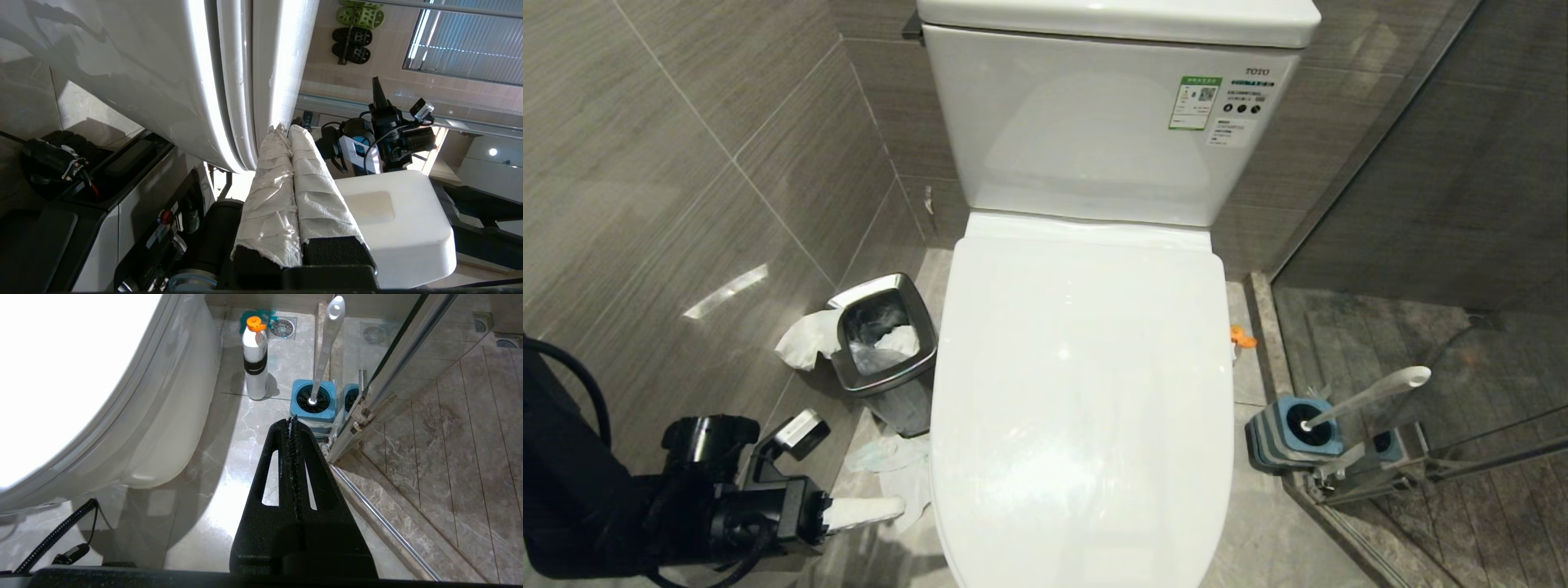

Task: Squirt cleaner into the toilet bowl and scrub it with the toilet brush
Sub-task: Use the left hand to lift the toilet lid slightly

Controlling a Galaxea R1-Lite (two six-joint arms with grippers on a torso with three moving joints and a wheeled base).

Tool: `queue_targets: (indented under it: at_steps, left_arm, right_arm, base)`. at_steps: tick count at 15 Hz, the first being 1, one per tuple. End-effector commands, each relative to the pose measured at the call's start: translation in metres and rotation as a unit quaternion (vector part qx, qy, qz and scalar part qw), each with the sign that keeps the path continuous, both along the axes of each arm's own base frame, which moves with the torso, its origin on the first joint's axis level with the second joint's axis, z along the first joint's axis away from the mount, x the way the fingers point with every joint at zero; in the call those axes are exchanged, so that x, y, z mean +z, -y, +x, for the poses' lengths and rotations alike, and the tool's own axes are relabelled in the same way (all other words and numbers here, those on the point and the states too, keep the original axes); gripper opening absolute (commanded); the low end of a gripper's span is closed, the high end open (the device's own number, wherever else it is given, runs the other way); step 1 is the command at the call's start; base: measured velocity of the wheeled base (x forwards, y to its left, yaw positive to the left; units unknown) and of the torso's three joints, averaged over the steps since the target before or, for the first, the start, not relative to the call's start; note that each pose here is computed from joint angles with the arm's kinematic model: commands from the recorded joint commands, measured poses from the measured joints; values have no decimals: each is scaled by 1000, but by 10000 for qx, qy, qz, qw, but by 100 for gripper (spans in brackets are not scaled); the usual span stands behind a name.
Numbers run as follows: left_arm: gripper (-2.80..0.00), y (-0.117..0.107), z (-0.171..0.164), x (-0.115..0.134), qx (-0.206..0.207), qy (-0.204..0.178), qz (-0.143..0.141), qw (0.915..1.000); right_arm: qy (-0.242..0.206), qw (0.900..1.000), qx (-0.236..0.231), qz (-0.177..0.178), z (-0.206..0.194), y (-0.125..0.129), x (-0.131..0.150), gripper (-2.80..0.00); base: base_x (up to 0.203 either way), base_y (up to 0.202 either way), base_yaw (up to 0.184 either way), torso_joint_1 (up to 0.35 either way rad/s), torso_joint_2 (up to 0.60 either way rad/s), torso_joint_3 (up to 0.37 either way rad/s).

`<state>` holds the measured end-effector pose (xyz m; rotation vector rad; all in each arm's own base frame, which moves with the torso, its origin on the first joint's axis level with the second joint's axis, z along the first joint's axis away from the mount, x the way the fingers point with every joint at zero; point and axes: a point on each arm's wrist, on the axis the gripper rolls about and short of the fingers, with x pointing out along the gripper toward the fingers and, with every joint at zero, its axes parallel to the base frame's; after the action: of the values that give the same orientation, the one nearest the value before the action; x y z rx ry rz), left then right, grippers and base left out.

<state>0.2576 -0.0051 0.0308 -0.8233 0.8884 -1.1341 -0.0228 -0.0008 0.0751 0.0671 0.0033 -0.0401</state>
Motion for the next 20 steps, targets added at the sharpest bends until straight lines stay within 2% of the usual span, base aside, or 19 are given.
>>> queue_targets:
  at_steps: [1,13,20]
  left_arm:
    - [-280,0,0,2,-18,30,-29,10000]
    - [-280,15,0,4,-277,74,2,9996]
    - [-280,14,4,1,-231,79,59,9997]
  right_arm:
    - [0,10000,0,1,0,0,0,-280]
    - [0,10000,0,1,0,0,0,-280]
    - [0,10000,0,1,0,0,0,-280]
  base:
    - [0,0,0,0,0,0]
    - [0,0,0,0,0,0]
    - [0,0,0,0,0,0]
